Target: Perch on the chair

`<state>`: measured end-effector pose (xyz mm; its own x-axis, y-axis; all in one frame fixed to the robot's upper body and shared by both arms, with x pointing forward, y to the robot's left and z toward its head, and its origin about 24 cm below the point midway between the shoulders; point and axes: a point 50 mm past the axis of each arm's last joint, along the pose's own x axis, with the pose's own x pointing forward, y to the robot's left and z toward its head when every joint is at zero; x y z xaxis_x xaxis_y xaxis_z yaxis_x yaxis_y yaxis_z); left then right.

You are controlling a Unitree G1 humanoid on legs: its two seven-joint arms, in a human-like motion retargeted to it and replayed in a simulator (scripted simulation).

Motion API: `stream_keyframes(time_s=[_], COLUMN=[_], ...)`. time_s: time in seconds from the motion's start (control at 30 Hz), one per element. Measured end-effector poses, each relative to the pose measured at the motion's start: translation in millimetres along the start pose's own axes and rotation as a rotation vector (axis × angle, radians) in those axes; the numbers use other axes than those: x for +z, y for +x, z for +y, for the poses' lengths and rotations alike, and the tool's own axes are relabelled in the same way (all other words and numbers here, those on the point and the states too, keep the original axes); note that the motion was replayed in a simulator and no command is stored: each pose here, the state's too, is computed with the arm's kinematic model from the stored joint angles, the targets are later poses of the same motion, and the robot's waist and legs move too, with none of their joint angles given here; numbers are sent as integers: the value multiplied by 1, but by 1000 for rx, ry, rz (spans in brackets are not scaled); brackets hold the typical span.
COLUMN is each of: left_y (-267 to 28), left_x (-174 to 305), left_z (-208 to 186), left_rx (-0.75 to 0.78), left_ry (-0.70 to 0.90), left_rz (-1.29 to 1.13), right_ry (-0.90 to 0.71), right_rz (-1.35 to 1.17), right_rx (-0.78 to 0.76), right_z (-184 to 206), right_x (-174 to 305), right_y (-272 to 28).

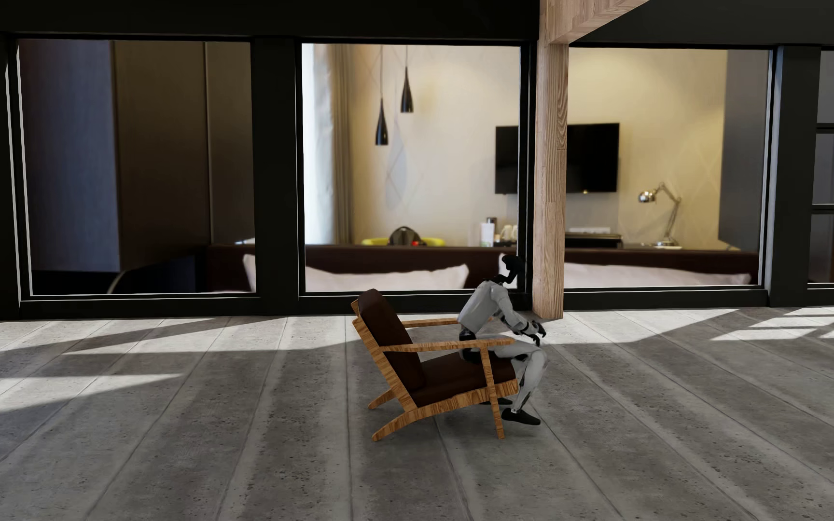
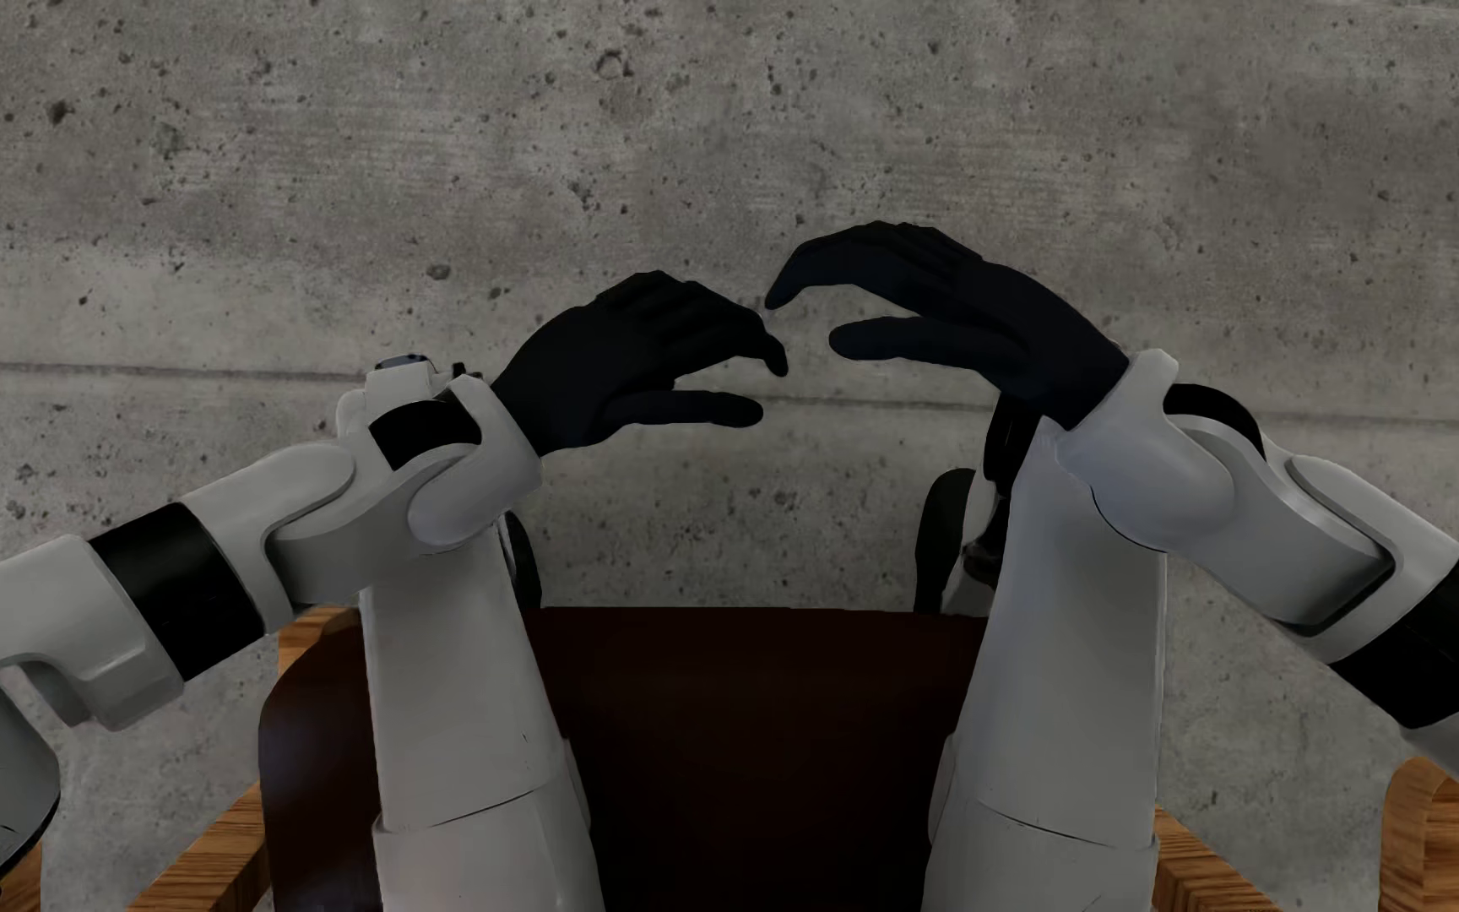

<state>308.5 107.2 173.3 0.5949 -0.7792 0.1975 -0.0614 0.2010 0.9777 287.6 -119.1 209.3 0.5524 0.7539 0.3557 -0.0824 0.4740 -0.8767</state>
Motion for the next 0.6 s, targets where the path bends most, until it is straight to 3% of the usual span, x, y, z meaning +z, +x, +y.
stream_keyframes(time_s=[0.17, 0.3, 0.4, 0.47, 0.6], left_y=[-23, -60, -106, -153, -244], left_x=[-36, -49, -52, -52, -15], left_z=[-62, -116, -162, -194, -242], left_rx=[21, 241, 186, -45, -597], left_ry=[-257, -566, -763, -817, -916], left_rz=[360, 778, 1057, 1238, 1390], right_ry=[134, 332, 518, 589, 702], right_rz=[322, 659, 964, 1185, 1426], right_rx=[-19, -268, -391, -291, 312], right_z=[43, 83, 127, 160, 219], right_x=[-51, -83, -100, -107, -92], right_y=[-40, -88, -133, -170, -242])
